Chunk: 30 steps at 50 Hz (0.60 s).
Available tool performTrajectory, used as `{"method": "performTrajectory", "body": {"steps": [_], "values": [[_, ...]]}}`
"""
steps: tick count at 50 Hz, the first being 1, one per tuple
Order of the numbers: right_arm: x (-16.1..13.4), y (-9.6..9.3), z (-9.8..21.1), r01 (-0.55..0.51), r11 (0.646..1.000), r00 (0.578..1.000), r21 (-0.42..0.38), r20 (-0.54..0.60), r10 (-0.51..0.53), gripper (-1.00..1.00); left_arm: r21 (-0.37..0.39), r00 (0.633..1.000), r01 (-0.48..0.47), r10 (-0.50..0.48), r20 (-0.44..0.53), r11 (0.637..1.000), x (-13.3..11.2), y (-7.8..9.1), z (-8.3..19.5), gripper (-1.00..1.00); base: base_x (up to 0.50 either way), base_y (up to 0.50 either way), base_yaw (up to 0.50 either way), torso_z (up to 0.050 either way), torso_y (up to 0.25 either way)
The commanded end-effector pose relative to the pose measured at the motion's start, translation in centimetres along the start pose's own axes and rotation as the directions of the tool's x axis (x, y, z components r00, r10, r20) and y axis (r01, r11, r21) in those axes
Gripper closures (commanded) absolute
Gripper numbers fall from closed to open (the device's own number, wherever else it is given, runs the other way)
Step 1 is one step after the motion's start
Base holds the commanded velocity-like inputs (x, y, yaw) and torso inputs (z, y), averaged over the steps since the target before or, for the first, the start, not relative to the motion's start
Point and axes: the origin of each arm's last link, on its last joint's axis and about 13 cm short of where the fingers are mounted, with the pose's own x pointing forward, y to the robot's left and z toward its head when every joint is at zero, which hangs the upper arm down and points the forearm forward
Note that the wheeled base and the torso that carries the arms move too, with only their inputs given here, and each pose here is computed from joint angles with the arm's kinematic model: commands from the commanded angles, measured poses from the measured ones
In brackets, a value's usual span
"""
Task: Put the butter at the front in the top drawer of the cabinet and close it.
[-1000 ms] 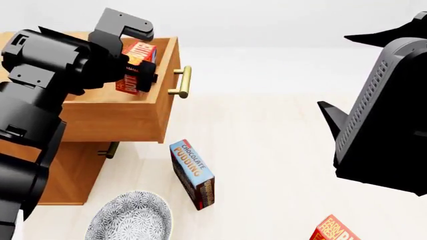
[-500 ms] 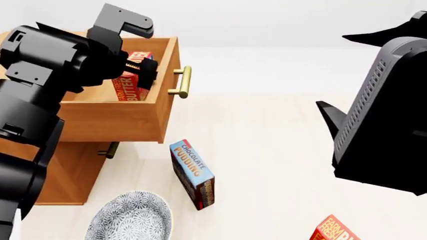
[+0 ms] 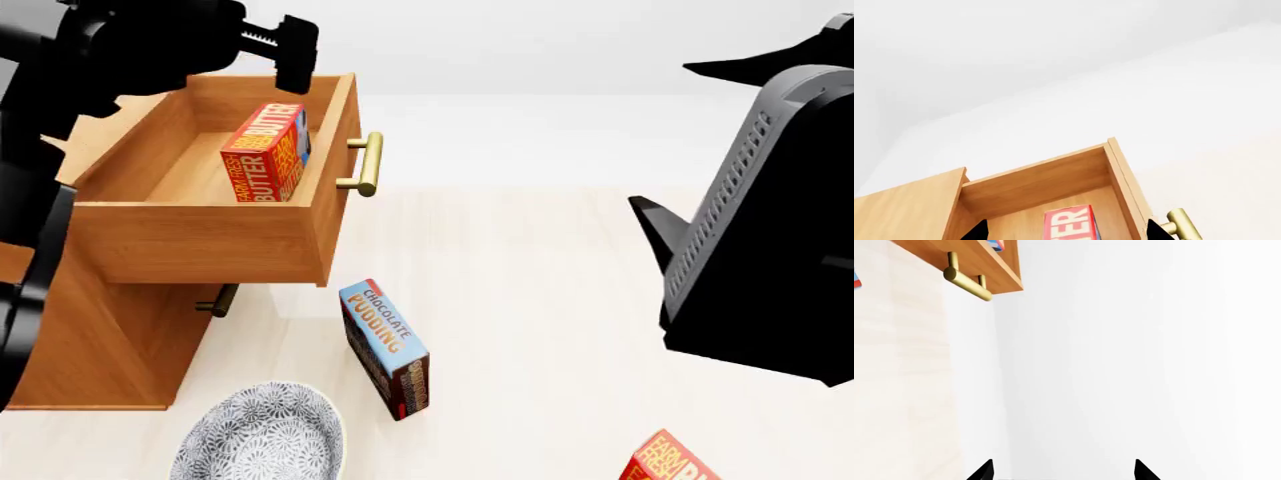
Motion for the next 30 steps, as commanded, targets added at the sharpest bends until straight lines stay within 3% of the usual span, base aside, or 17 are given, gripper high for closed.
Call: {"method": "performTrajectory", "body": {"steps": [1,20,30], "values": [[-0.3,0.0,-0.2,0.035,0.999,0.999,0.020,-0.025,-0.034,-1.00,0.006,0.989,0.074,-0.074,0.130,0.997,-2.3,-1.2,1.6,-1.00,0.00,0.00,0.00,0.000,0.000],[-2.0,-0.8,-1.2,0.105,0.993,0.987,0.055,-0.130,-0.097,-1.00,0.124,0.936,0.326,-0.338,0.098,0.937,-3.8,-9.2,-1.1,-1.00,0.00,0.00,0.00,0.000,0.000],[-2.0,-0.8,-1.3,0.102,0.993,0.986,0.060,-0.141,-0.093,-1.00,0.168,0.908,0.399,-0.414,0.065,0.901,-4.4,-12.2,-2.8,-1.00,0.00,0.00,0.00,0.000,0.000]]}}
